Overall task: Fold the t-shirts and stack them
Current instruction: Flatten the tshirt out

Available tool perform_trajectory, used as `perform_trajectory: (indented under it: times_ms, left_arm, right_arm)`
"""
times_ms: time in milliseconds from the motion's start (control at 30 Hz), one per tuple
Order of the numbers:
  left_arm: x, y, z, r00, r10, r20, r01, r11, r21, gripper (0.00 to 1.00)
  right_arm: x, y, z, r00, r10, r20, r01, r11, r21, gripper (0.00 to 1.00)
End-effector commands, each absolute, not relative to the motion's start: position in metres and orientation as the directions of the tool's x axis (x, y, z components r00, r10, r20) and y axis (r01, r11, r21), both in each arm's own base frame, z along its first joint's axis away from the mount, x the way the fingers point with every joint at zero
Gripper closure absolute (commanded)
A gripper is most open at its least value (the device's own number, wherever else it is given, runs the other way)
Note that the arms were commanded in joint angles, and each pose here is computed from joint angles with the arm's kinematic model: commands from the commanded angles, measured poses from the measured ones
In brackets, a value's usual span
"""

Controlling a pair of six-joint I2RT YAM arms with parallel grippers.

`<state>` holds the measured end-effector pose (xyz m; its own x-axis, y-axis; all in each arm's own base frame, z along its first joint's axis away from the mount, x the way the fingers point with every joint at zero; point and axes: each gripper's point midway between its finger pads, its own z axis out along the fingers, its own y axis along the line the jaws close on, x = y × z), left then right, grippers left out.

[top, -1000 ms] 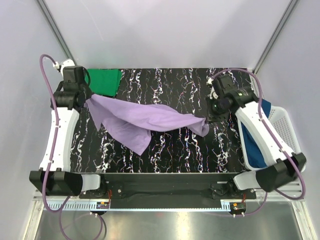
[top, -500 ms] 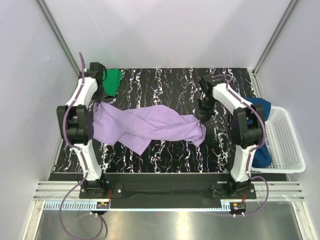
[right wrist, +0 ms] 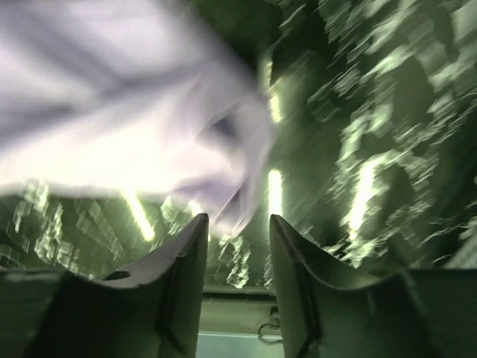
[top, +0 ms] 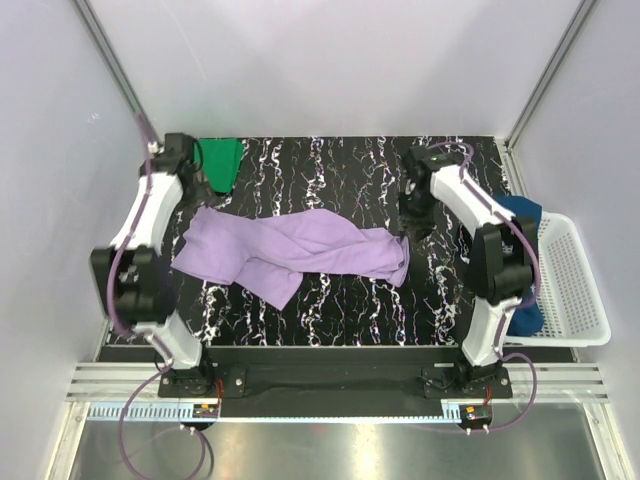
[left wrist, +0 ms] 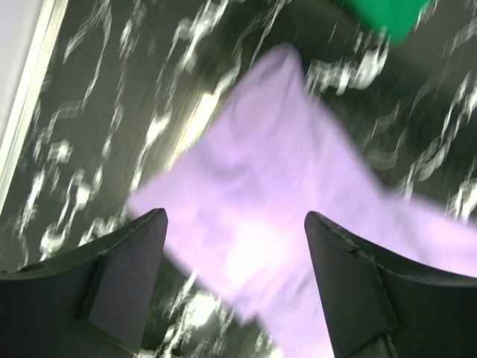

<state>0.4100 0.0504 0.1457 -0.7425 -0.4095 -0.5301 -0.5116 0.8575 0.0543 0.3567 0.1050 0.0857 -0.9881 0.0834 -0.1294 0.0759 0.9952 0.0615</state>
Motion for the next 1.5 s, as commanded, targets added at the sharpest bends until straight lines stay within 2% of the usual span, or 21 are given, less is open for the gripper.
perform_trajectory:
  times_ms: [0,33,67,133,167,233,400,567,667,1000,1467]
  left_arm:
    - [0.382,0.040,0.188,-0.645,-0.437,-0.627,-0.511,0.857,-0.072,0.21]
    - [0.359,0.036,0.187,-0.647,-0.439,-0.624,-0.502,0.861,-0.084,0.22]
    - [0.350,0.030,0.185,-0.654,-0.442,-0.614,-0.487,0.867,-0.106,0.23]
    - [0.323,0.025,0.177,-0.667,-0.445,-0.597,-0.475,0.872,-0.118,0.26]
    - [0.316,0.020,0.175,-0.673,-0.445,-0.591,-0.460,0.877,-0.137,0.26]
    - [0.297,0.017,0.166,-0.687,-0.446,-0.574,-0.454,0.880,-0.141,0.28]
    - [0.279,0.014,0.156,-0.704,-0.444,-0.554,-0.450,0.883,-0.137,0.30]
    - [0.286,0.013,0.158,-0.702,-0.439,-0.560,-0.441,0.886,-0.142,0.30]
    - [0.291,0.013,0.159,-0.705,-0.438,-0.558,-0.438,0.888,-0.144,0.30]
    - [0.298,0.013,0.160,-0.722,-0.414,-0.555,-0.417,0.900,-0.129,0.30]
    - [0.299,0.008,0.155,-0.749,-0.383,-0.541,-0.389,0.915,-0.110,0.30]
  right_arm:
    - [0.307,0.164,0.118,-0.988,-0.005,-0.157,-0.035,0.982,0.186,0.56]
    - [0.298,0.175,0.116,-0.989,-0.019,-0.148,-0.050,0.976,0.210,0.58]
    - [0.291,0.183,0.118,-0.989,0.000,-0.149,-0.036,0.971,0.235,0.65]
    - [0.285,0.192,0.106,-0.988,0.021,-0.150,-0.022,0.960,0.278,0.72]
    - [0.284,0.193,0.102,-0.989,0.041,-0.141,-0.001,0.958,0.287,0.79]
    - [0.282,0.193,0.091,-0.989,0.055,-0.134,0.014,0.957,0.289,0.82]
    - [0.281,0.182,0.076,-0.985,0.133,-0.113,0.095,0.952,0.291,0.75]
    - [0.289,0.171,0.078,-0.945,0.316,-0.089,0.259,0.883,0.391,0.74]
    - [0.297,0.166,0.073,-0.924,0.372,-0.092,0.303,0.855,0.420,0.75]
    - [0.294,0.158,0.059,-0.878,0.477,-0.036,0.420,0.804,0.422,0.71]
    - [0.277,0.133,0.057,-0.835,0.549,-0.046,0.487,0.775,0.402,0.70]
